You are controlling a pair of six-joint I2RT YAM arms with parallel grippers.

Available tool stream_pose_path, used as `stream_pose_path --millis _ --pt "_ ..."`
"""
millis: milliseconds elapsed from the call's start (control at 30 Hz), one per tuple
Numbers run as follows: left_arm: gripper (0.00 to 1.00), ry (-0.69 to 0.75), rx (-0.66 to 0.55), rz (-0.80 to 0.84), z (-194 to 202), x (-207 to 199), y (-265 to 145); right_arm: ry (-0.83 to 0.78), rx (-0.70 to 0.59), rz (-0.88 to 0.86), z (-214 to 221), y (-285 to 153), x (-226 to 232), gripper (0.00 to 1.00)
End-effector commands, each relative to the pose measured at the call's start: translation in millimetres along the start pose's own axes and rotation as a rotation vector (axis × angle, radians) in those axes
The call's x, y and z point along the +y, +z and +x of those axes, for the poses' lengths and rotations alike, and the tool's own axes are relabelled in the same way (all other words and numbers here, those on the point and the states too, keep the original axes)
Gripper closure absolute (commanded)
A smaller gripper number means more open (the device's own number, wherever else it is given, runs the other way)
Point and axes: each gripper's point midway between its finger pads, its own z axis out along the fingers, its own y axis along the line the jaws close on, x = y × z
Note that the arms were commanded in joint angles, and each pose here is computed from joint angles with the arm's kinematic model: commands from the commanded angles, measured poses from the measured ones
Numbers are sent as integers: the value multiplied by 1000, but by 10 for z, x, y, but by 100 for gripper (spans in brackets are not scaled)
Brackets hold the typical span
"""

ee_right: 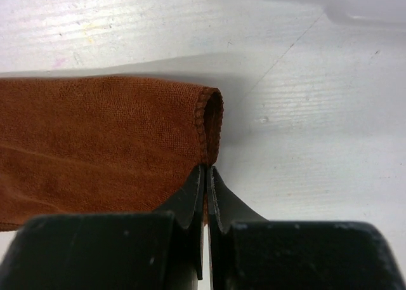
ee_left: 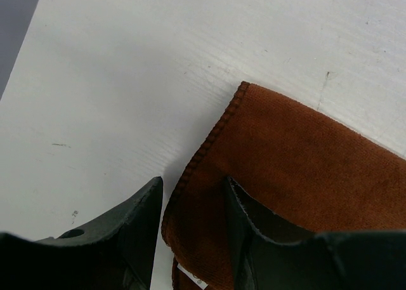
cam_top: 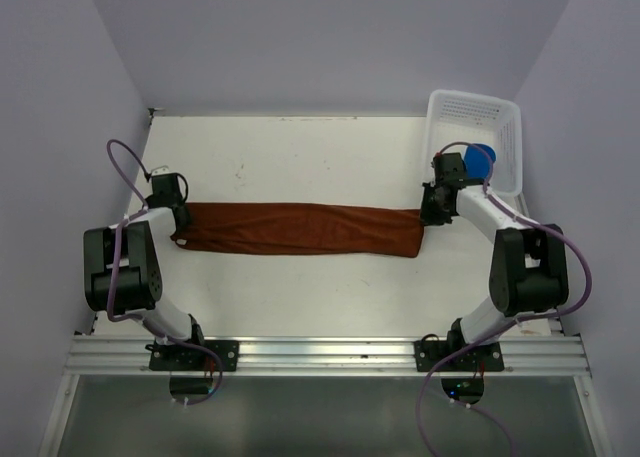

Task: Roll the towels
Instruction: Fold the towel

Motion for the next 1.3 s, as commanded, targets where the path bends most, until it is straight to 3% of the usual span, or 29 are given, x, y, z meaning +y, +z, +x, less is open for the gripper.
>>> stream_pose_path --millis 0,267,367,400,500,800,1033,1167,1267 --pt "53 4 25 -25 91 90 8 -15 22 40 1 45 -98 100" --pt "46 -15 -2 20 41 41 -147 4 39 5 55 84 -54 100" --pt "41 -11 -67 48 -116 -15 -302 2 30 3 28 41 -47 100" --pt "34 -11 -103 53 -198 -14 -377 2 25 -21 12 3 -4 100" --pt "25 -7 -155 77 -322 -84 -523 -4 15 -12 -13 -69 -21 100" --pt "20 -53 -293 197 -588 -309 -961 -26 -25 45 -137 -356 -121 100" --pt "19 6 -412 366 -700 -726 -1496 -47 -58 153 -226 -716 -315 100" --pt "9 40 -457 462 -672 -885 -1736 -27 -110 198 -402 -942 -363 100" --pt "8 125 -467 465 -597 -1001 -1823 -10 -166 210 -605 -1195 -351 100"
